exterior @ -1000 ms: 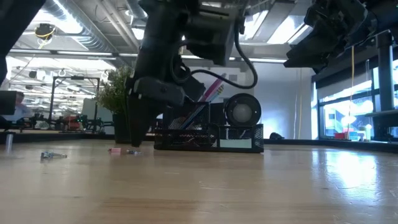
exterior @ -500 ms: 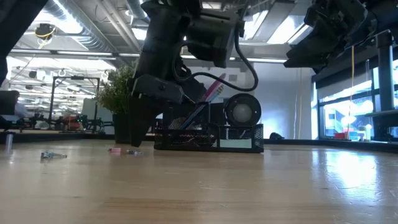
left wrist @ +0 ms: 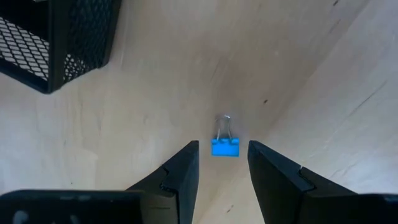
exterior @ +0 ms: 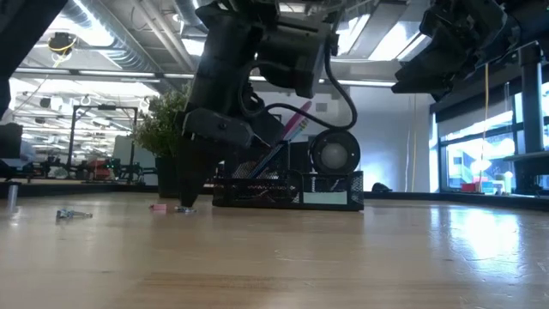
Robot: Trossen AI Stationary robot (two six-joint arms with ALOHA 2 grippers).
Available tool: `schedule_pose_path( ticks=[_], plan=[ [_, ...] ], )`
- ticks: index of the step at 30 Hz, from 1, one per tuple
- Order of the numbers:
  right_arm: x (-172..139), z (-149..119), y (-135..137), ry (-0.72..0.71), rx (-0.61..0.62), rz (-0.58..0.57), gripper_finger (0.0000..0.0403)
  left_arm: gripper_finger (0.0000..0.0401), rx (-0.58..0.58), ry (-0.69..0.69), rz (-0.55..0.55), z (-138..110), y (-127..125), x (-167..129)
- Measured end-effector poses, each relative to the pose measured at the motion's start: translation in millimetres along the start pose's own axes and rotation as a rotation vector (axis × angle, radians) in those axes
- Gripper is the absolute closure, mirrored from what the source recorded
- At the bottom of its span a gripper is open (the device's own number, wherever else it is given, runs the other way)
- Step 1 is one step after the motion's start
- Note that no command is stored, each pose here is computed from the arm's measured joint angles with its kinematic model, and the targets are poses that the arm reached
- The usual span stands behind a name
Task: Pick and place office supplies into organizer
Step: Put the blue binder clip into the black desk organizer
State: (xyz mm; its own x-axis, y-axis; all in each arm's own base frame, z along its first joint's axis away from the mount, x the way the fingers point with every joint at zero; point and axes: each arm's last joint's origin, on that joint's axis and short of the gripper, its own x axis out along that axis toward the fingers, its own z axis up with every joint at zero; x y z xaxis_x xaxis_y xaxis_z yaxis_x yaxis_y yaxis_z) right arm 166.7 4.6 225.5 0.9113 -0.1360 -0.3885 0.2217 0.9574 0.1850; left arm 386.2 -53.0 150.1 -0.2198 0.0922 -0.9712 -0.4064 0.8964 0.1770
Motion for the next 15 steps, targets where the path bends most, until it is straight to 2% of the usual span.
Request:
schedule_pose_path(
  ticks=[5, 10, 15],
  plan=[
    [0.0, 0.0, 0.0, 0.000, 0.000, 0.000, 0.0232, 0.0269, -0.006, 0.000, -0.001, 1.0, 2.0, 1.5],
    [0.0, 0.0, 0.0, 0.000, 0.000, 0.000, 0.0232, 0.0269, -0.010, 0.057, 0.000, -6.2, 6.0, 16.3],
    [0.0, 0.0, 0.0, 0.000, -0.003, 0.000, 0.0232, 0.0269, -0.029, 0.044, -0.018, -6.1, 6.7, 24.8]
  ],
)
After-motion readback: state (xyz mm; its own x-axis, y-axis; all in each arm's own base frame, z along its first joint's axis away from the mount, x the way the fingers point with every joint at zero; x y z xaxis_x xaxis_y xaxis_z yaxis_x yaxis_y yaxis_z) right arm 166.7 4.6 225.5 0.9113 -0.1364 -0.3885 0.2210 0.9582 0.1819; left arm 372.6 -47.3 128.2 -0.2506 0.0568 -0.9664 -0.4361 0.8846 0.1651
